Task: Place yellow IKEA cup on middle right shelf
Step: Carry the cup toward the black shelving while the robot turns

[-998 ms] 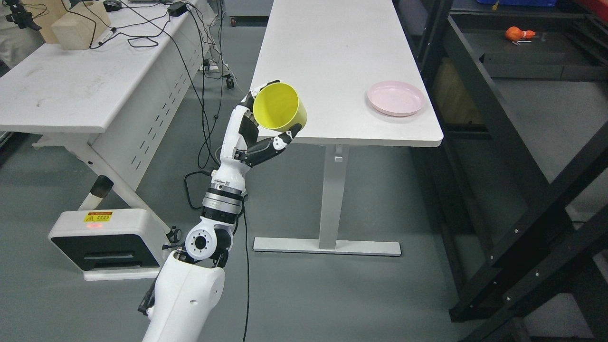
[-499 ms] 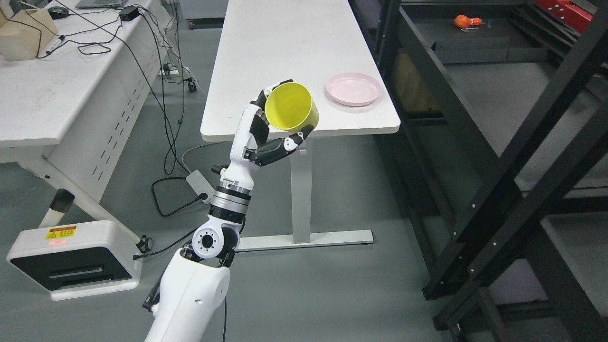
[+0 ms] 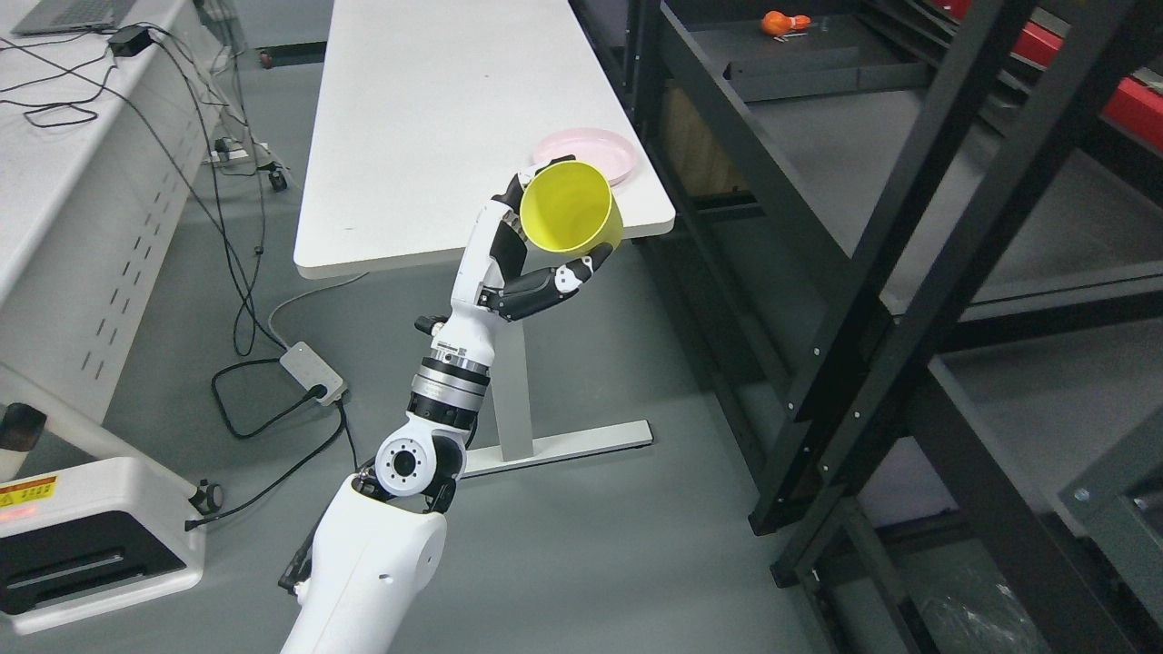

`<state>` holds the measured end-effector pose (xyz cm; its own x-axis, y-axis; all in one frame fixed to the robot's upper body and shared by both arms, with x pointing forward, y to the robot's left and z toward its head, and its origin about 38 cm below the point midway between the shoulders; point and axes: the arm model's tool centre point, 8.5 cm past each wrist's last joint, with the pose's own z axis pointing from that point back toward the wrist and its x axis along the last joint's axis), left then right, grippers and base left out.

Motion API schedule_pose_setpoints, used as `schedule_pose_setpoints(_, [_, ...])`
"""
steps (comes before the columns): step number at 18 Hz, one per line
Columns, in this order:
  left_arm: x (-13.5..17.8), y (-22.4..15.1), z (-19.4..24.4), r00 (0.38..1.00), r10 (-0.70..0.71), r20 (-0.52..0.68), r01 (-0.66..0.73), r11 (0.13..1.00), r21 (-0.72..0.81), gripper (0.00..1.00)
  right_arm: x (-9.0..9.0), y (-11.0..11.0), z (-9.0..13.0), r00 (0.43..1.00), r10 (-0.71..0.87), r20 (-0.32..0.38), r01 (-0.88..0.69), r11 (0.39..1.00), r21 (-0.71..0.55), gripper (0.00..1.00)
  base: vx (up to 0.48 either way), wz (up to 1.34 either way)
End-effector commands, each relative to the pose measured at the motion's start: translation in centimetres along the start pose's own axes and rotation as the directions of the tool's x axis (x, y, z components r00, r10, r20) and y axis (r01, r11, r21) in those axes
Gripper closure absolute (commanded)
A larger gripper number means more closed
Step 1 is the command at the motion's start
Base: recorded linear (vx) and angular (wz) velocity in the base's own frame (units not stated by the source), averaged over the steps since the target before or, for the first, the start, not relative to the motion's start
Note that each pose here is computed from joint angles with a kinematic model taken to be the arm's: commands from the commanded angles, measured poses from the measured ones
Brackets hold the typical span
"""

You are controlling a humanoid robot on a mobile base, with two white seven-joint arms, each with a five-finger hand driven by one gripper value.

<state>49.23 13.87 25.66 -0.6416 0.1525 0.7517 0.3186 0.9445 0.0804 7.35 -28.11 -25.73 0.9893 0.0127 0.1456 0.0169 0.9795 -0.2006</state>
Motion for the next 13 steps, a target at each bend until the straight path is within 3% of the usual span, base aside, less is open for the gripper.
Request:
schedule_pose_setpoints(1, [-0.1,-0.9,0.2,1.0,-0.006,-0.003,0.006,0.999,-0.044,1.0,-0.9,-1.0,-0.1,1.0,-0.003,-0.015,0.003,1.0,-0.013,0.01,-0.065,-0.37])
schedule_pose_setpoints(13, [-0.6,-3.9,0.6,0.999,0.037,-0.013,-0.039,0.993,-0.113,1.0,-0.9,-1.0,-0.1,1.0,-0.003,-0.015,0.003,1.0,-0.013,0.01,-0.075,-0.36])
